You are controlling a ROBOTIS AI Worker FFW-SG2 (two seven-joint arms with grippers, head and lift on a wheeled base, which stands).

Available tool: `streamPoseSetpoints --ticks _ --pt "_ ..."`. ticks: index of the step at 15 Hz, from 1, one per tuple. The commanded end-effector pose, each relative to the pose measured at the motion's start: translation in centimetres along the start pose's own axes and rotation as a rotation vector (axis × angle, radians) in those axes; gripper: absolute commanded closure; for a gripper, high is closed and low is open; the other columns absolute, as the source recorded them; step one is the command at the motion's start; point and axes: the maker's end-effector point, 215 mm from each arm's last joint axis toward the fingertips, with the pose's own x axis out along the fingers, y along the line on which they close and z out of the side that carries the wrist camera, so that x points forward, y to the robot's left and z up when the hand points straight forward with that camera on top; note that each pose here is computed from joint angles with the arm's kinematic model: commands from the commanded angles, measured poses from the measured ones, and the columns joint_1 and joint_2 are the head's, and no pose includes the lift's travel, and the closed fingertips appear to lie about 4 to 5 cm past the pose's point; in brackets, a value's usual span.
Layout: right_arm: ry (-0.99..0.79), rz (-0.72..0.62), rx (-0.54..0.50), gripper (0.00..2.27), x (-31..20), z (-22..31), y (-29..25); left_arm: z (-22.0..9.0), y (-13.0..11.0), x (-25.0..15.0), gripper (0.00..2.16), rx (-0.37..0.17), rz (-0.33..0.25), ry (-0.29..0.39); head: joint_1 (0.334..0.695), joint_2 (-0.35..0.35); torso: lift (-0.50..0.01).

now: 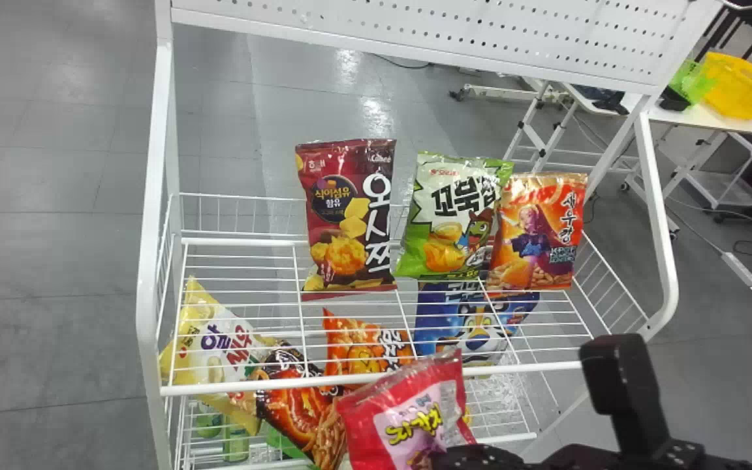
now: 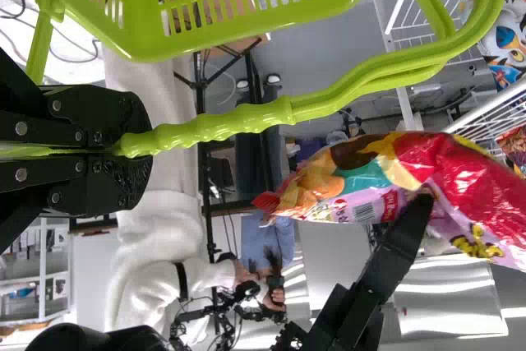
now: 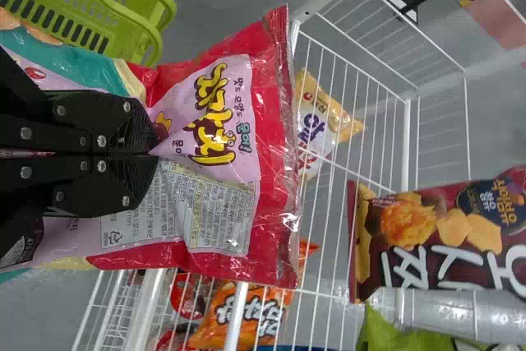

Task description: Hold basket handle with left hand then pick Jagalchi snack with right hand and place into basket

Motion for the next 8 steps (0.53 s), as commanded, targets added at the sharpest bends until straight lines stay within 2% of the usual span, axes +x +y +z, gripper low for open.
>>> streamPoseSetpoints --ticks 1,8 --pt "0.0 0.001 0.029 2.01 -0.2 -0.2 -0.6 0.2 -0.1 0.3 2.11 0.009 0.002 0.004 0.695 -0.35 -0.009" --pt "0.121 0.048 0.103 2.01 2.0 -5.0 -1.2 0.3 -0.4 0.6 2.11 0.016 -0.006 0.007 0.695 -0.35 -0.009"
